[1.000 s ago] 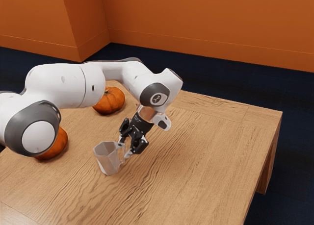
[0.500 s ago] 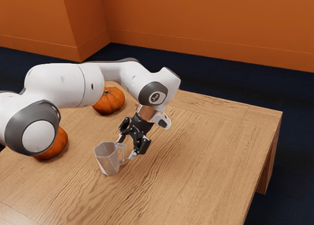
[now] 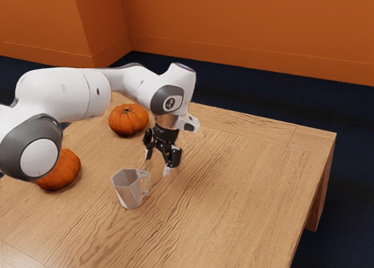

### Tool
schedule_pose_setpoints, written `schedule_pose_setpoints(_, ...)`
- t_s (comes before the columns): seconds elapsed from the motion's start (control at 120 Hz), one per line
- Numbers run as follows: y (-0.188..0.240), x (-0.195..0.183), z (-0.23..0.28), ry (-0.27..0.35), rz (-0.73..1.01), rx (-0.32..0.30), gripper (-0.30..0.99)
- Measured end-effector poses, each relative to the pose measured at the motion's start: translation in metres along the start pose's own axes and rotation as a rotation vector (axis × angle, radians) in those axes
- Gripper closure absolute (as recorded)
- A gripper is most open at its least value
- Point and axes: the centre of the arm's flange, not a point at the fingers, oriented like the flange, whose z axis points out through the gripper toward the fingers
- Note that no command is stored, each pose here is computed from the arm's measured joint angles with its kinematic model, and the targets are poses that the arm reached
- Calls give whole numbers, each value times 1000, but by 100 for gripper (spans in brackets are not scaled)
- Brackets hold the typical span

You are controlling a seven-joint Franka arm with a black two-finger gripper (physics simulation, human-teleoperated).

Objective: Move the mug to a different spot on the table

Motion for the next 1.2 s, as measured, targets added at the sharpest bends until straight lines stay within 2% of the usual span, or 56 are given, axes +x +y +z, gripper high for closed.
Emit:
schedule_pose_setpoints(0.15, -14, -54, -33, 119, -13, -46, 0)
schedule_pose_setpoints(0.283, -19, -77, -55, 203, 3, -64, 0)
schedule_pose_setpoints(0.408, -27, -97, -81, 270, 15, -65, 0)
schedule_pose_setpoints(0.667, -72, -176, -171, 416, -71, -54, 0)
schedule_pose_setpoints(0.883, -86, -214, -214, 420, -113, -58, 0)
schedule_pose_setpoints(1.2, -98, -230, -212, 338, -149, -88, 0)
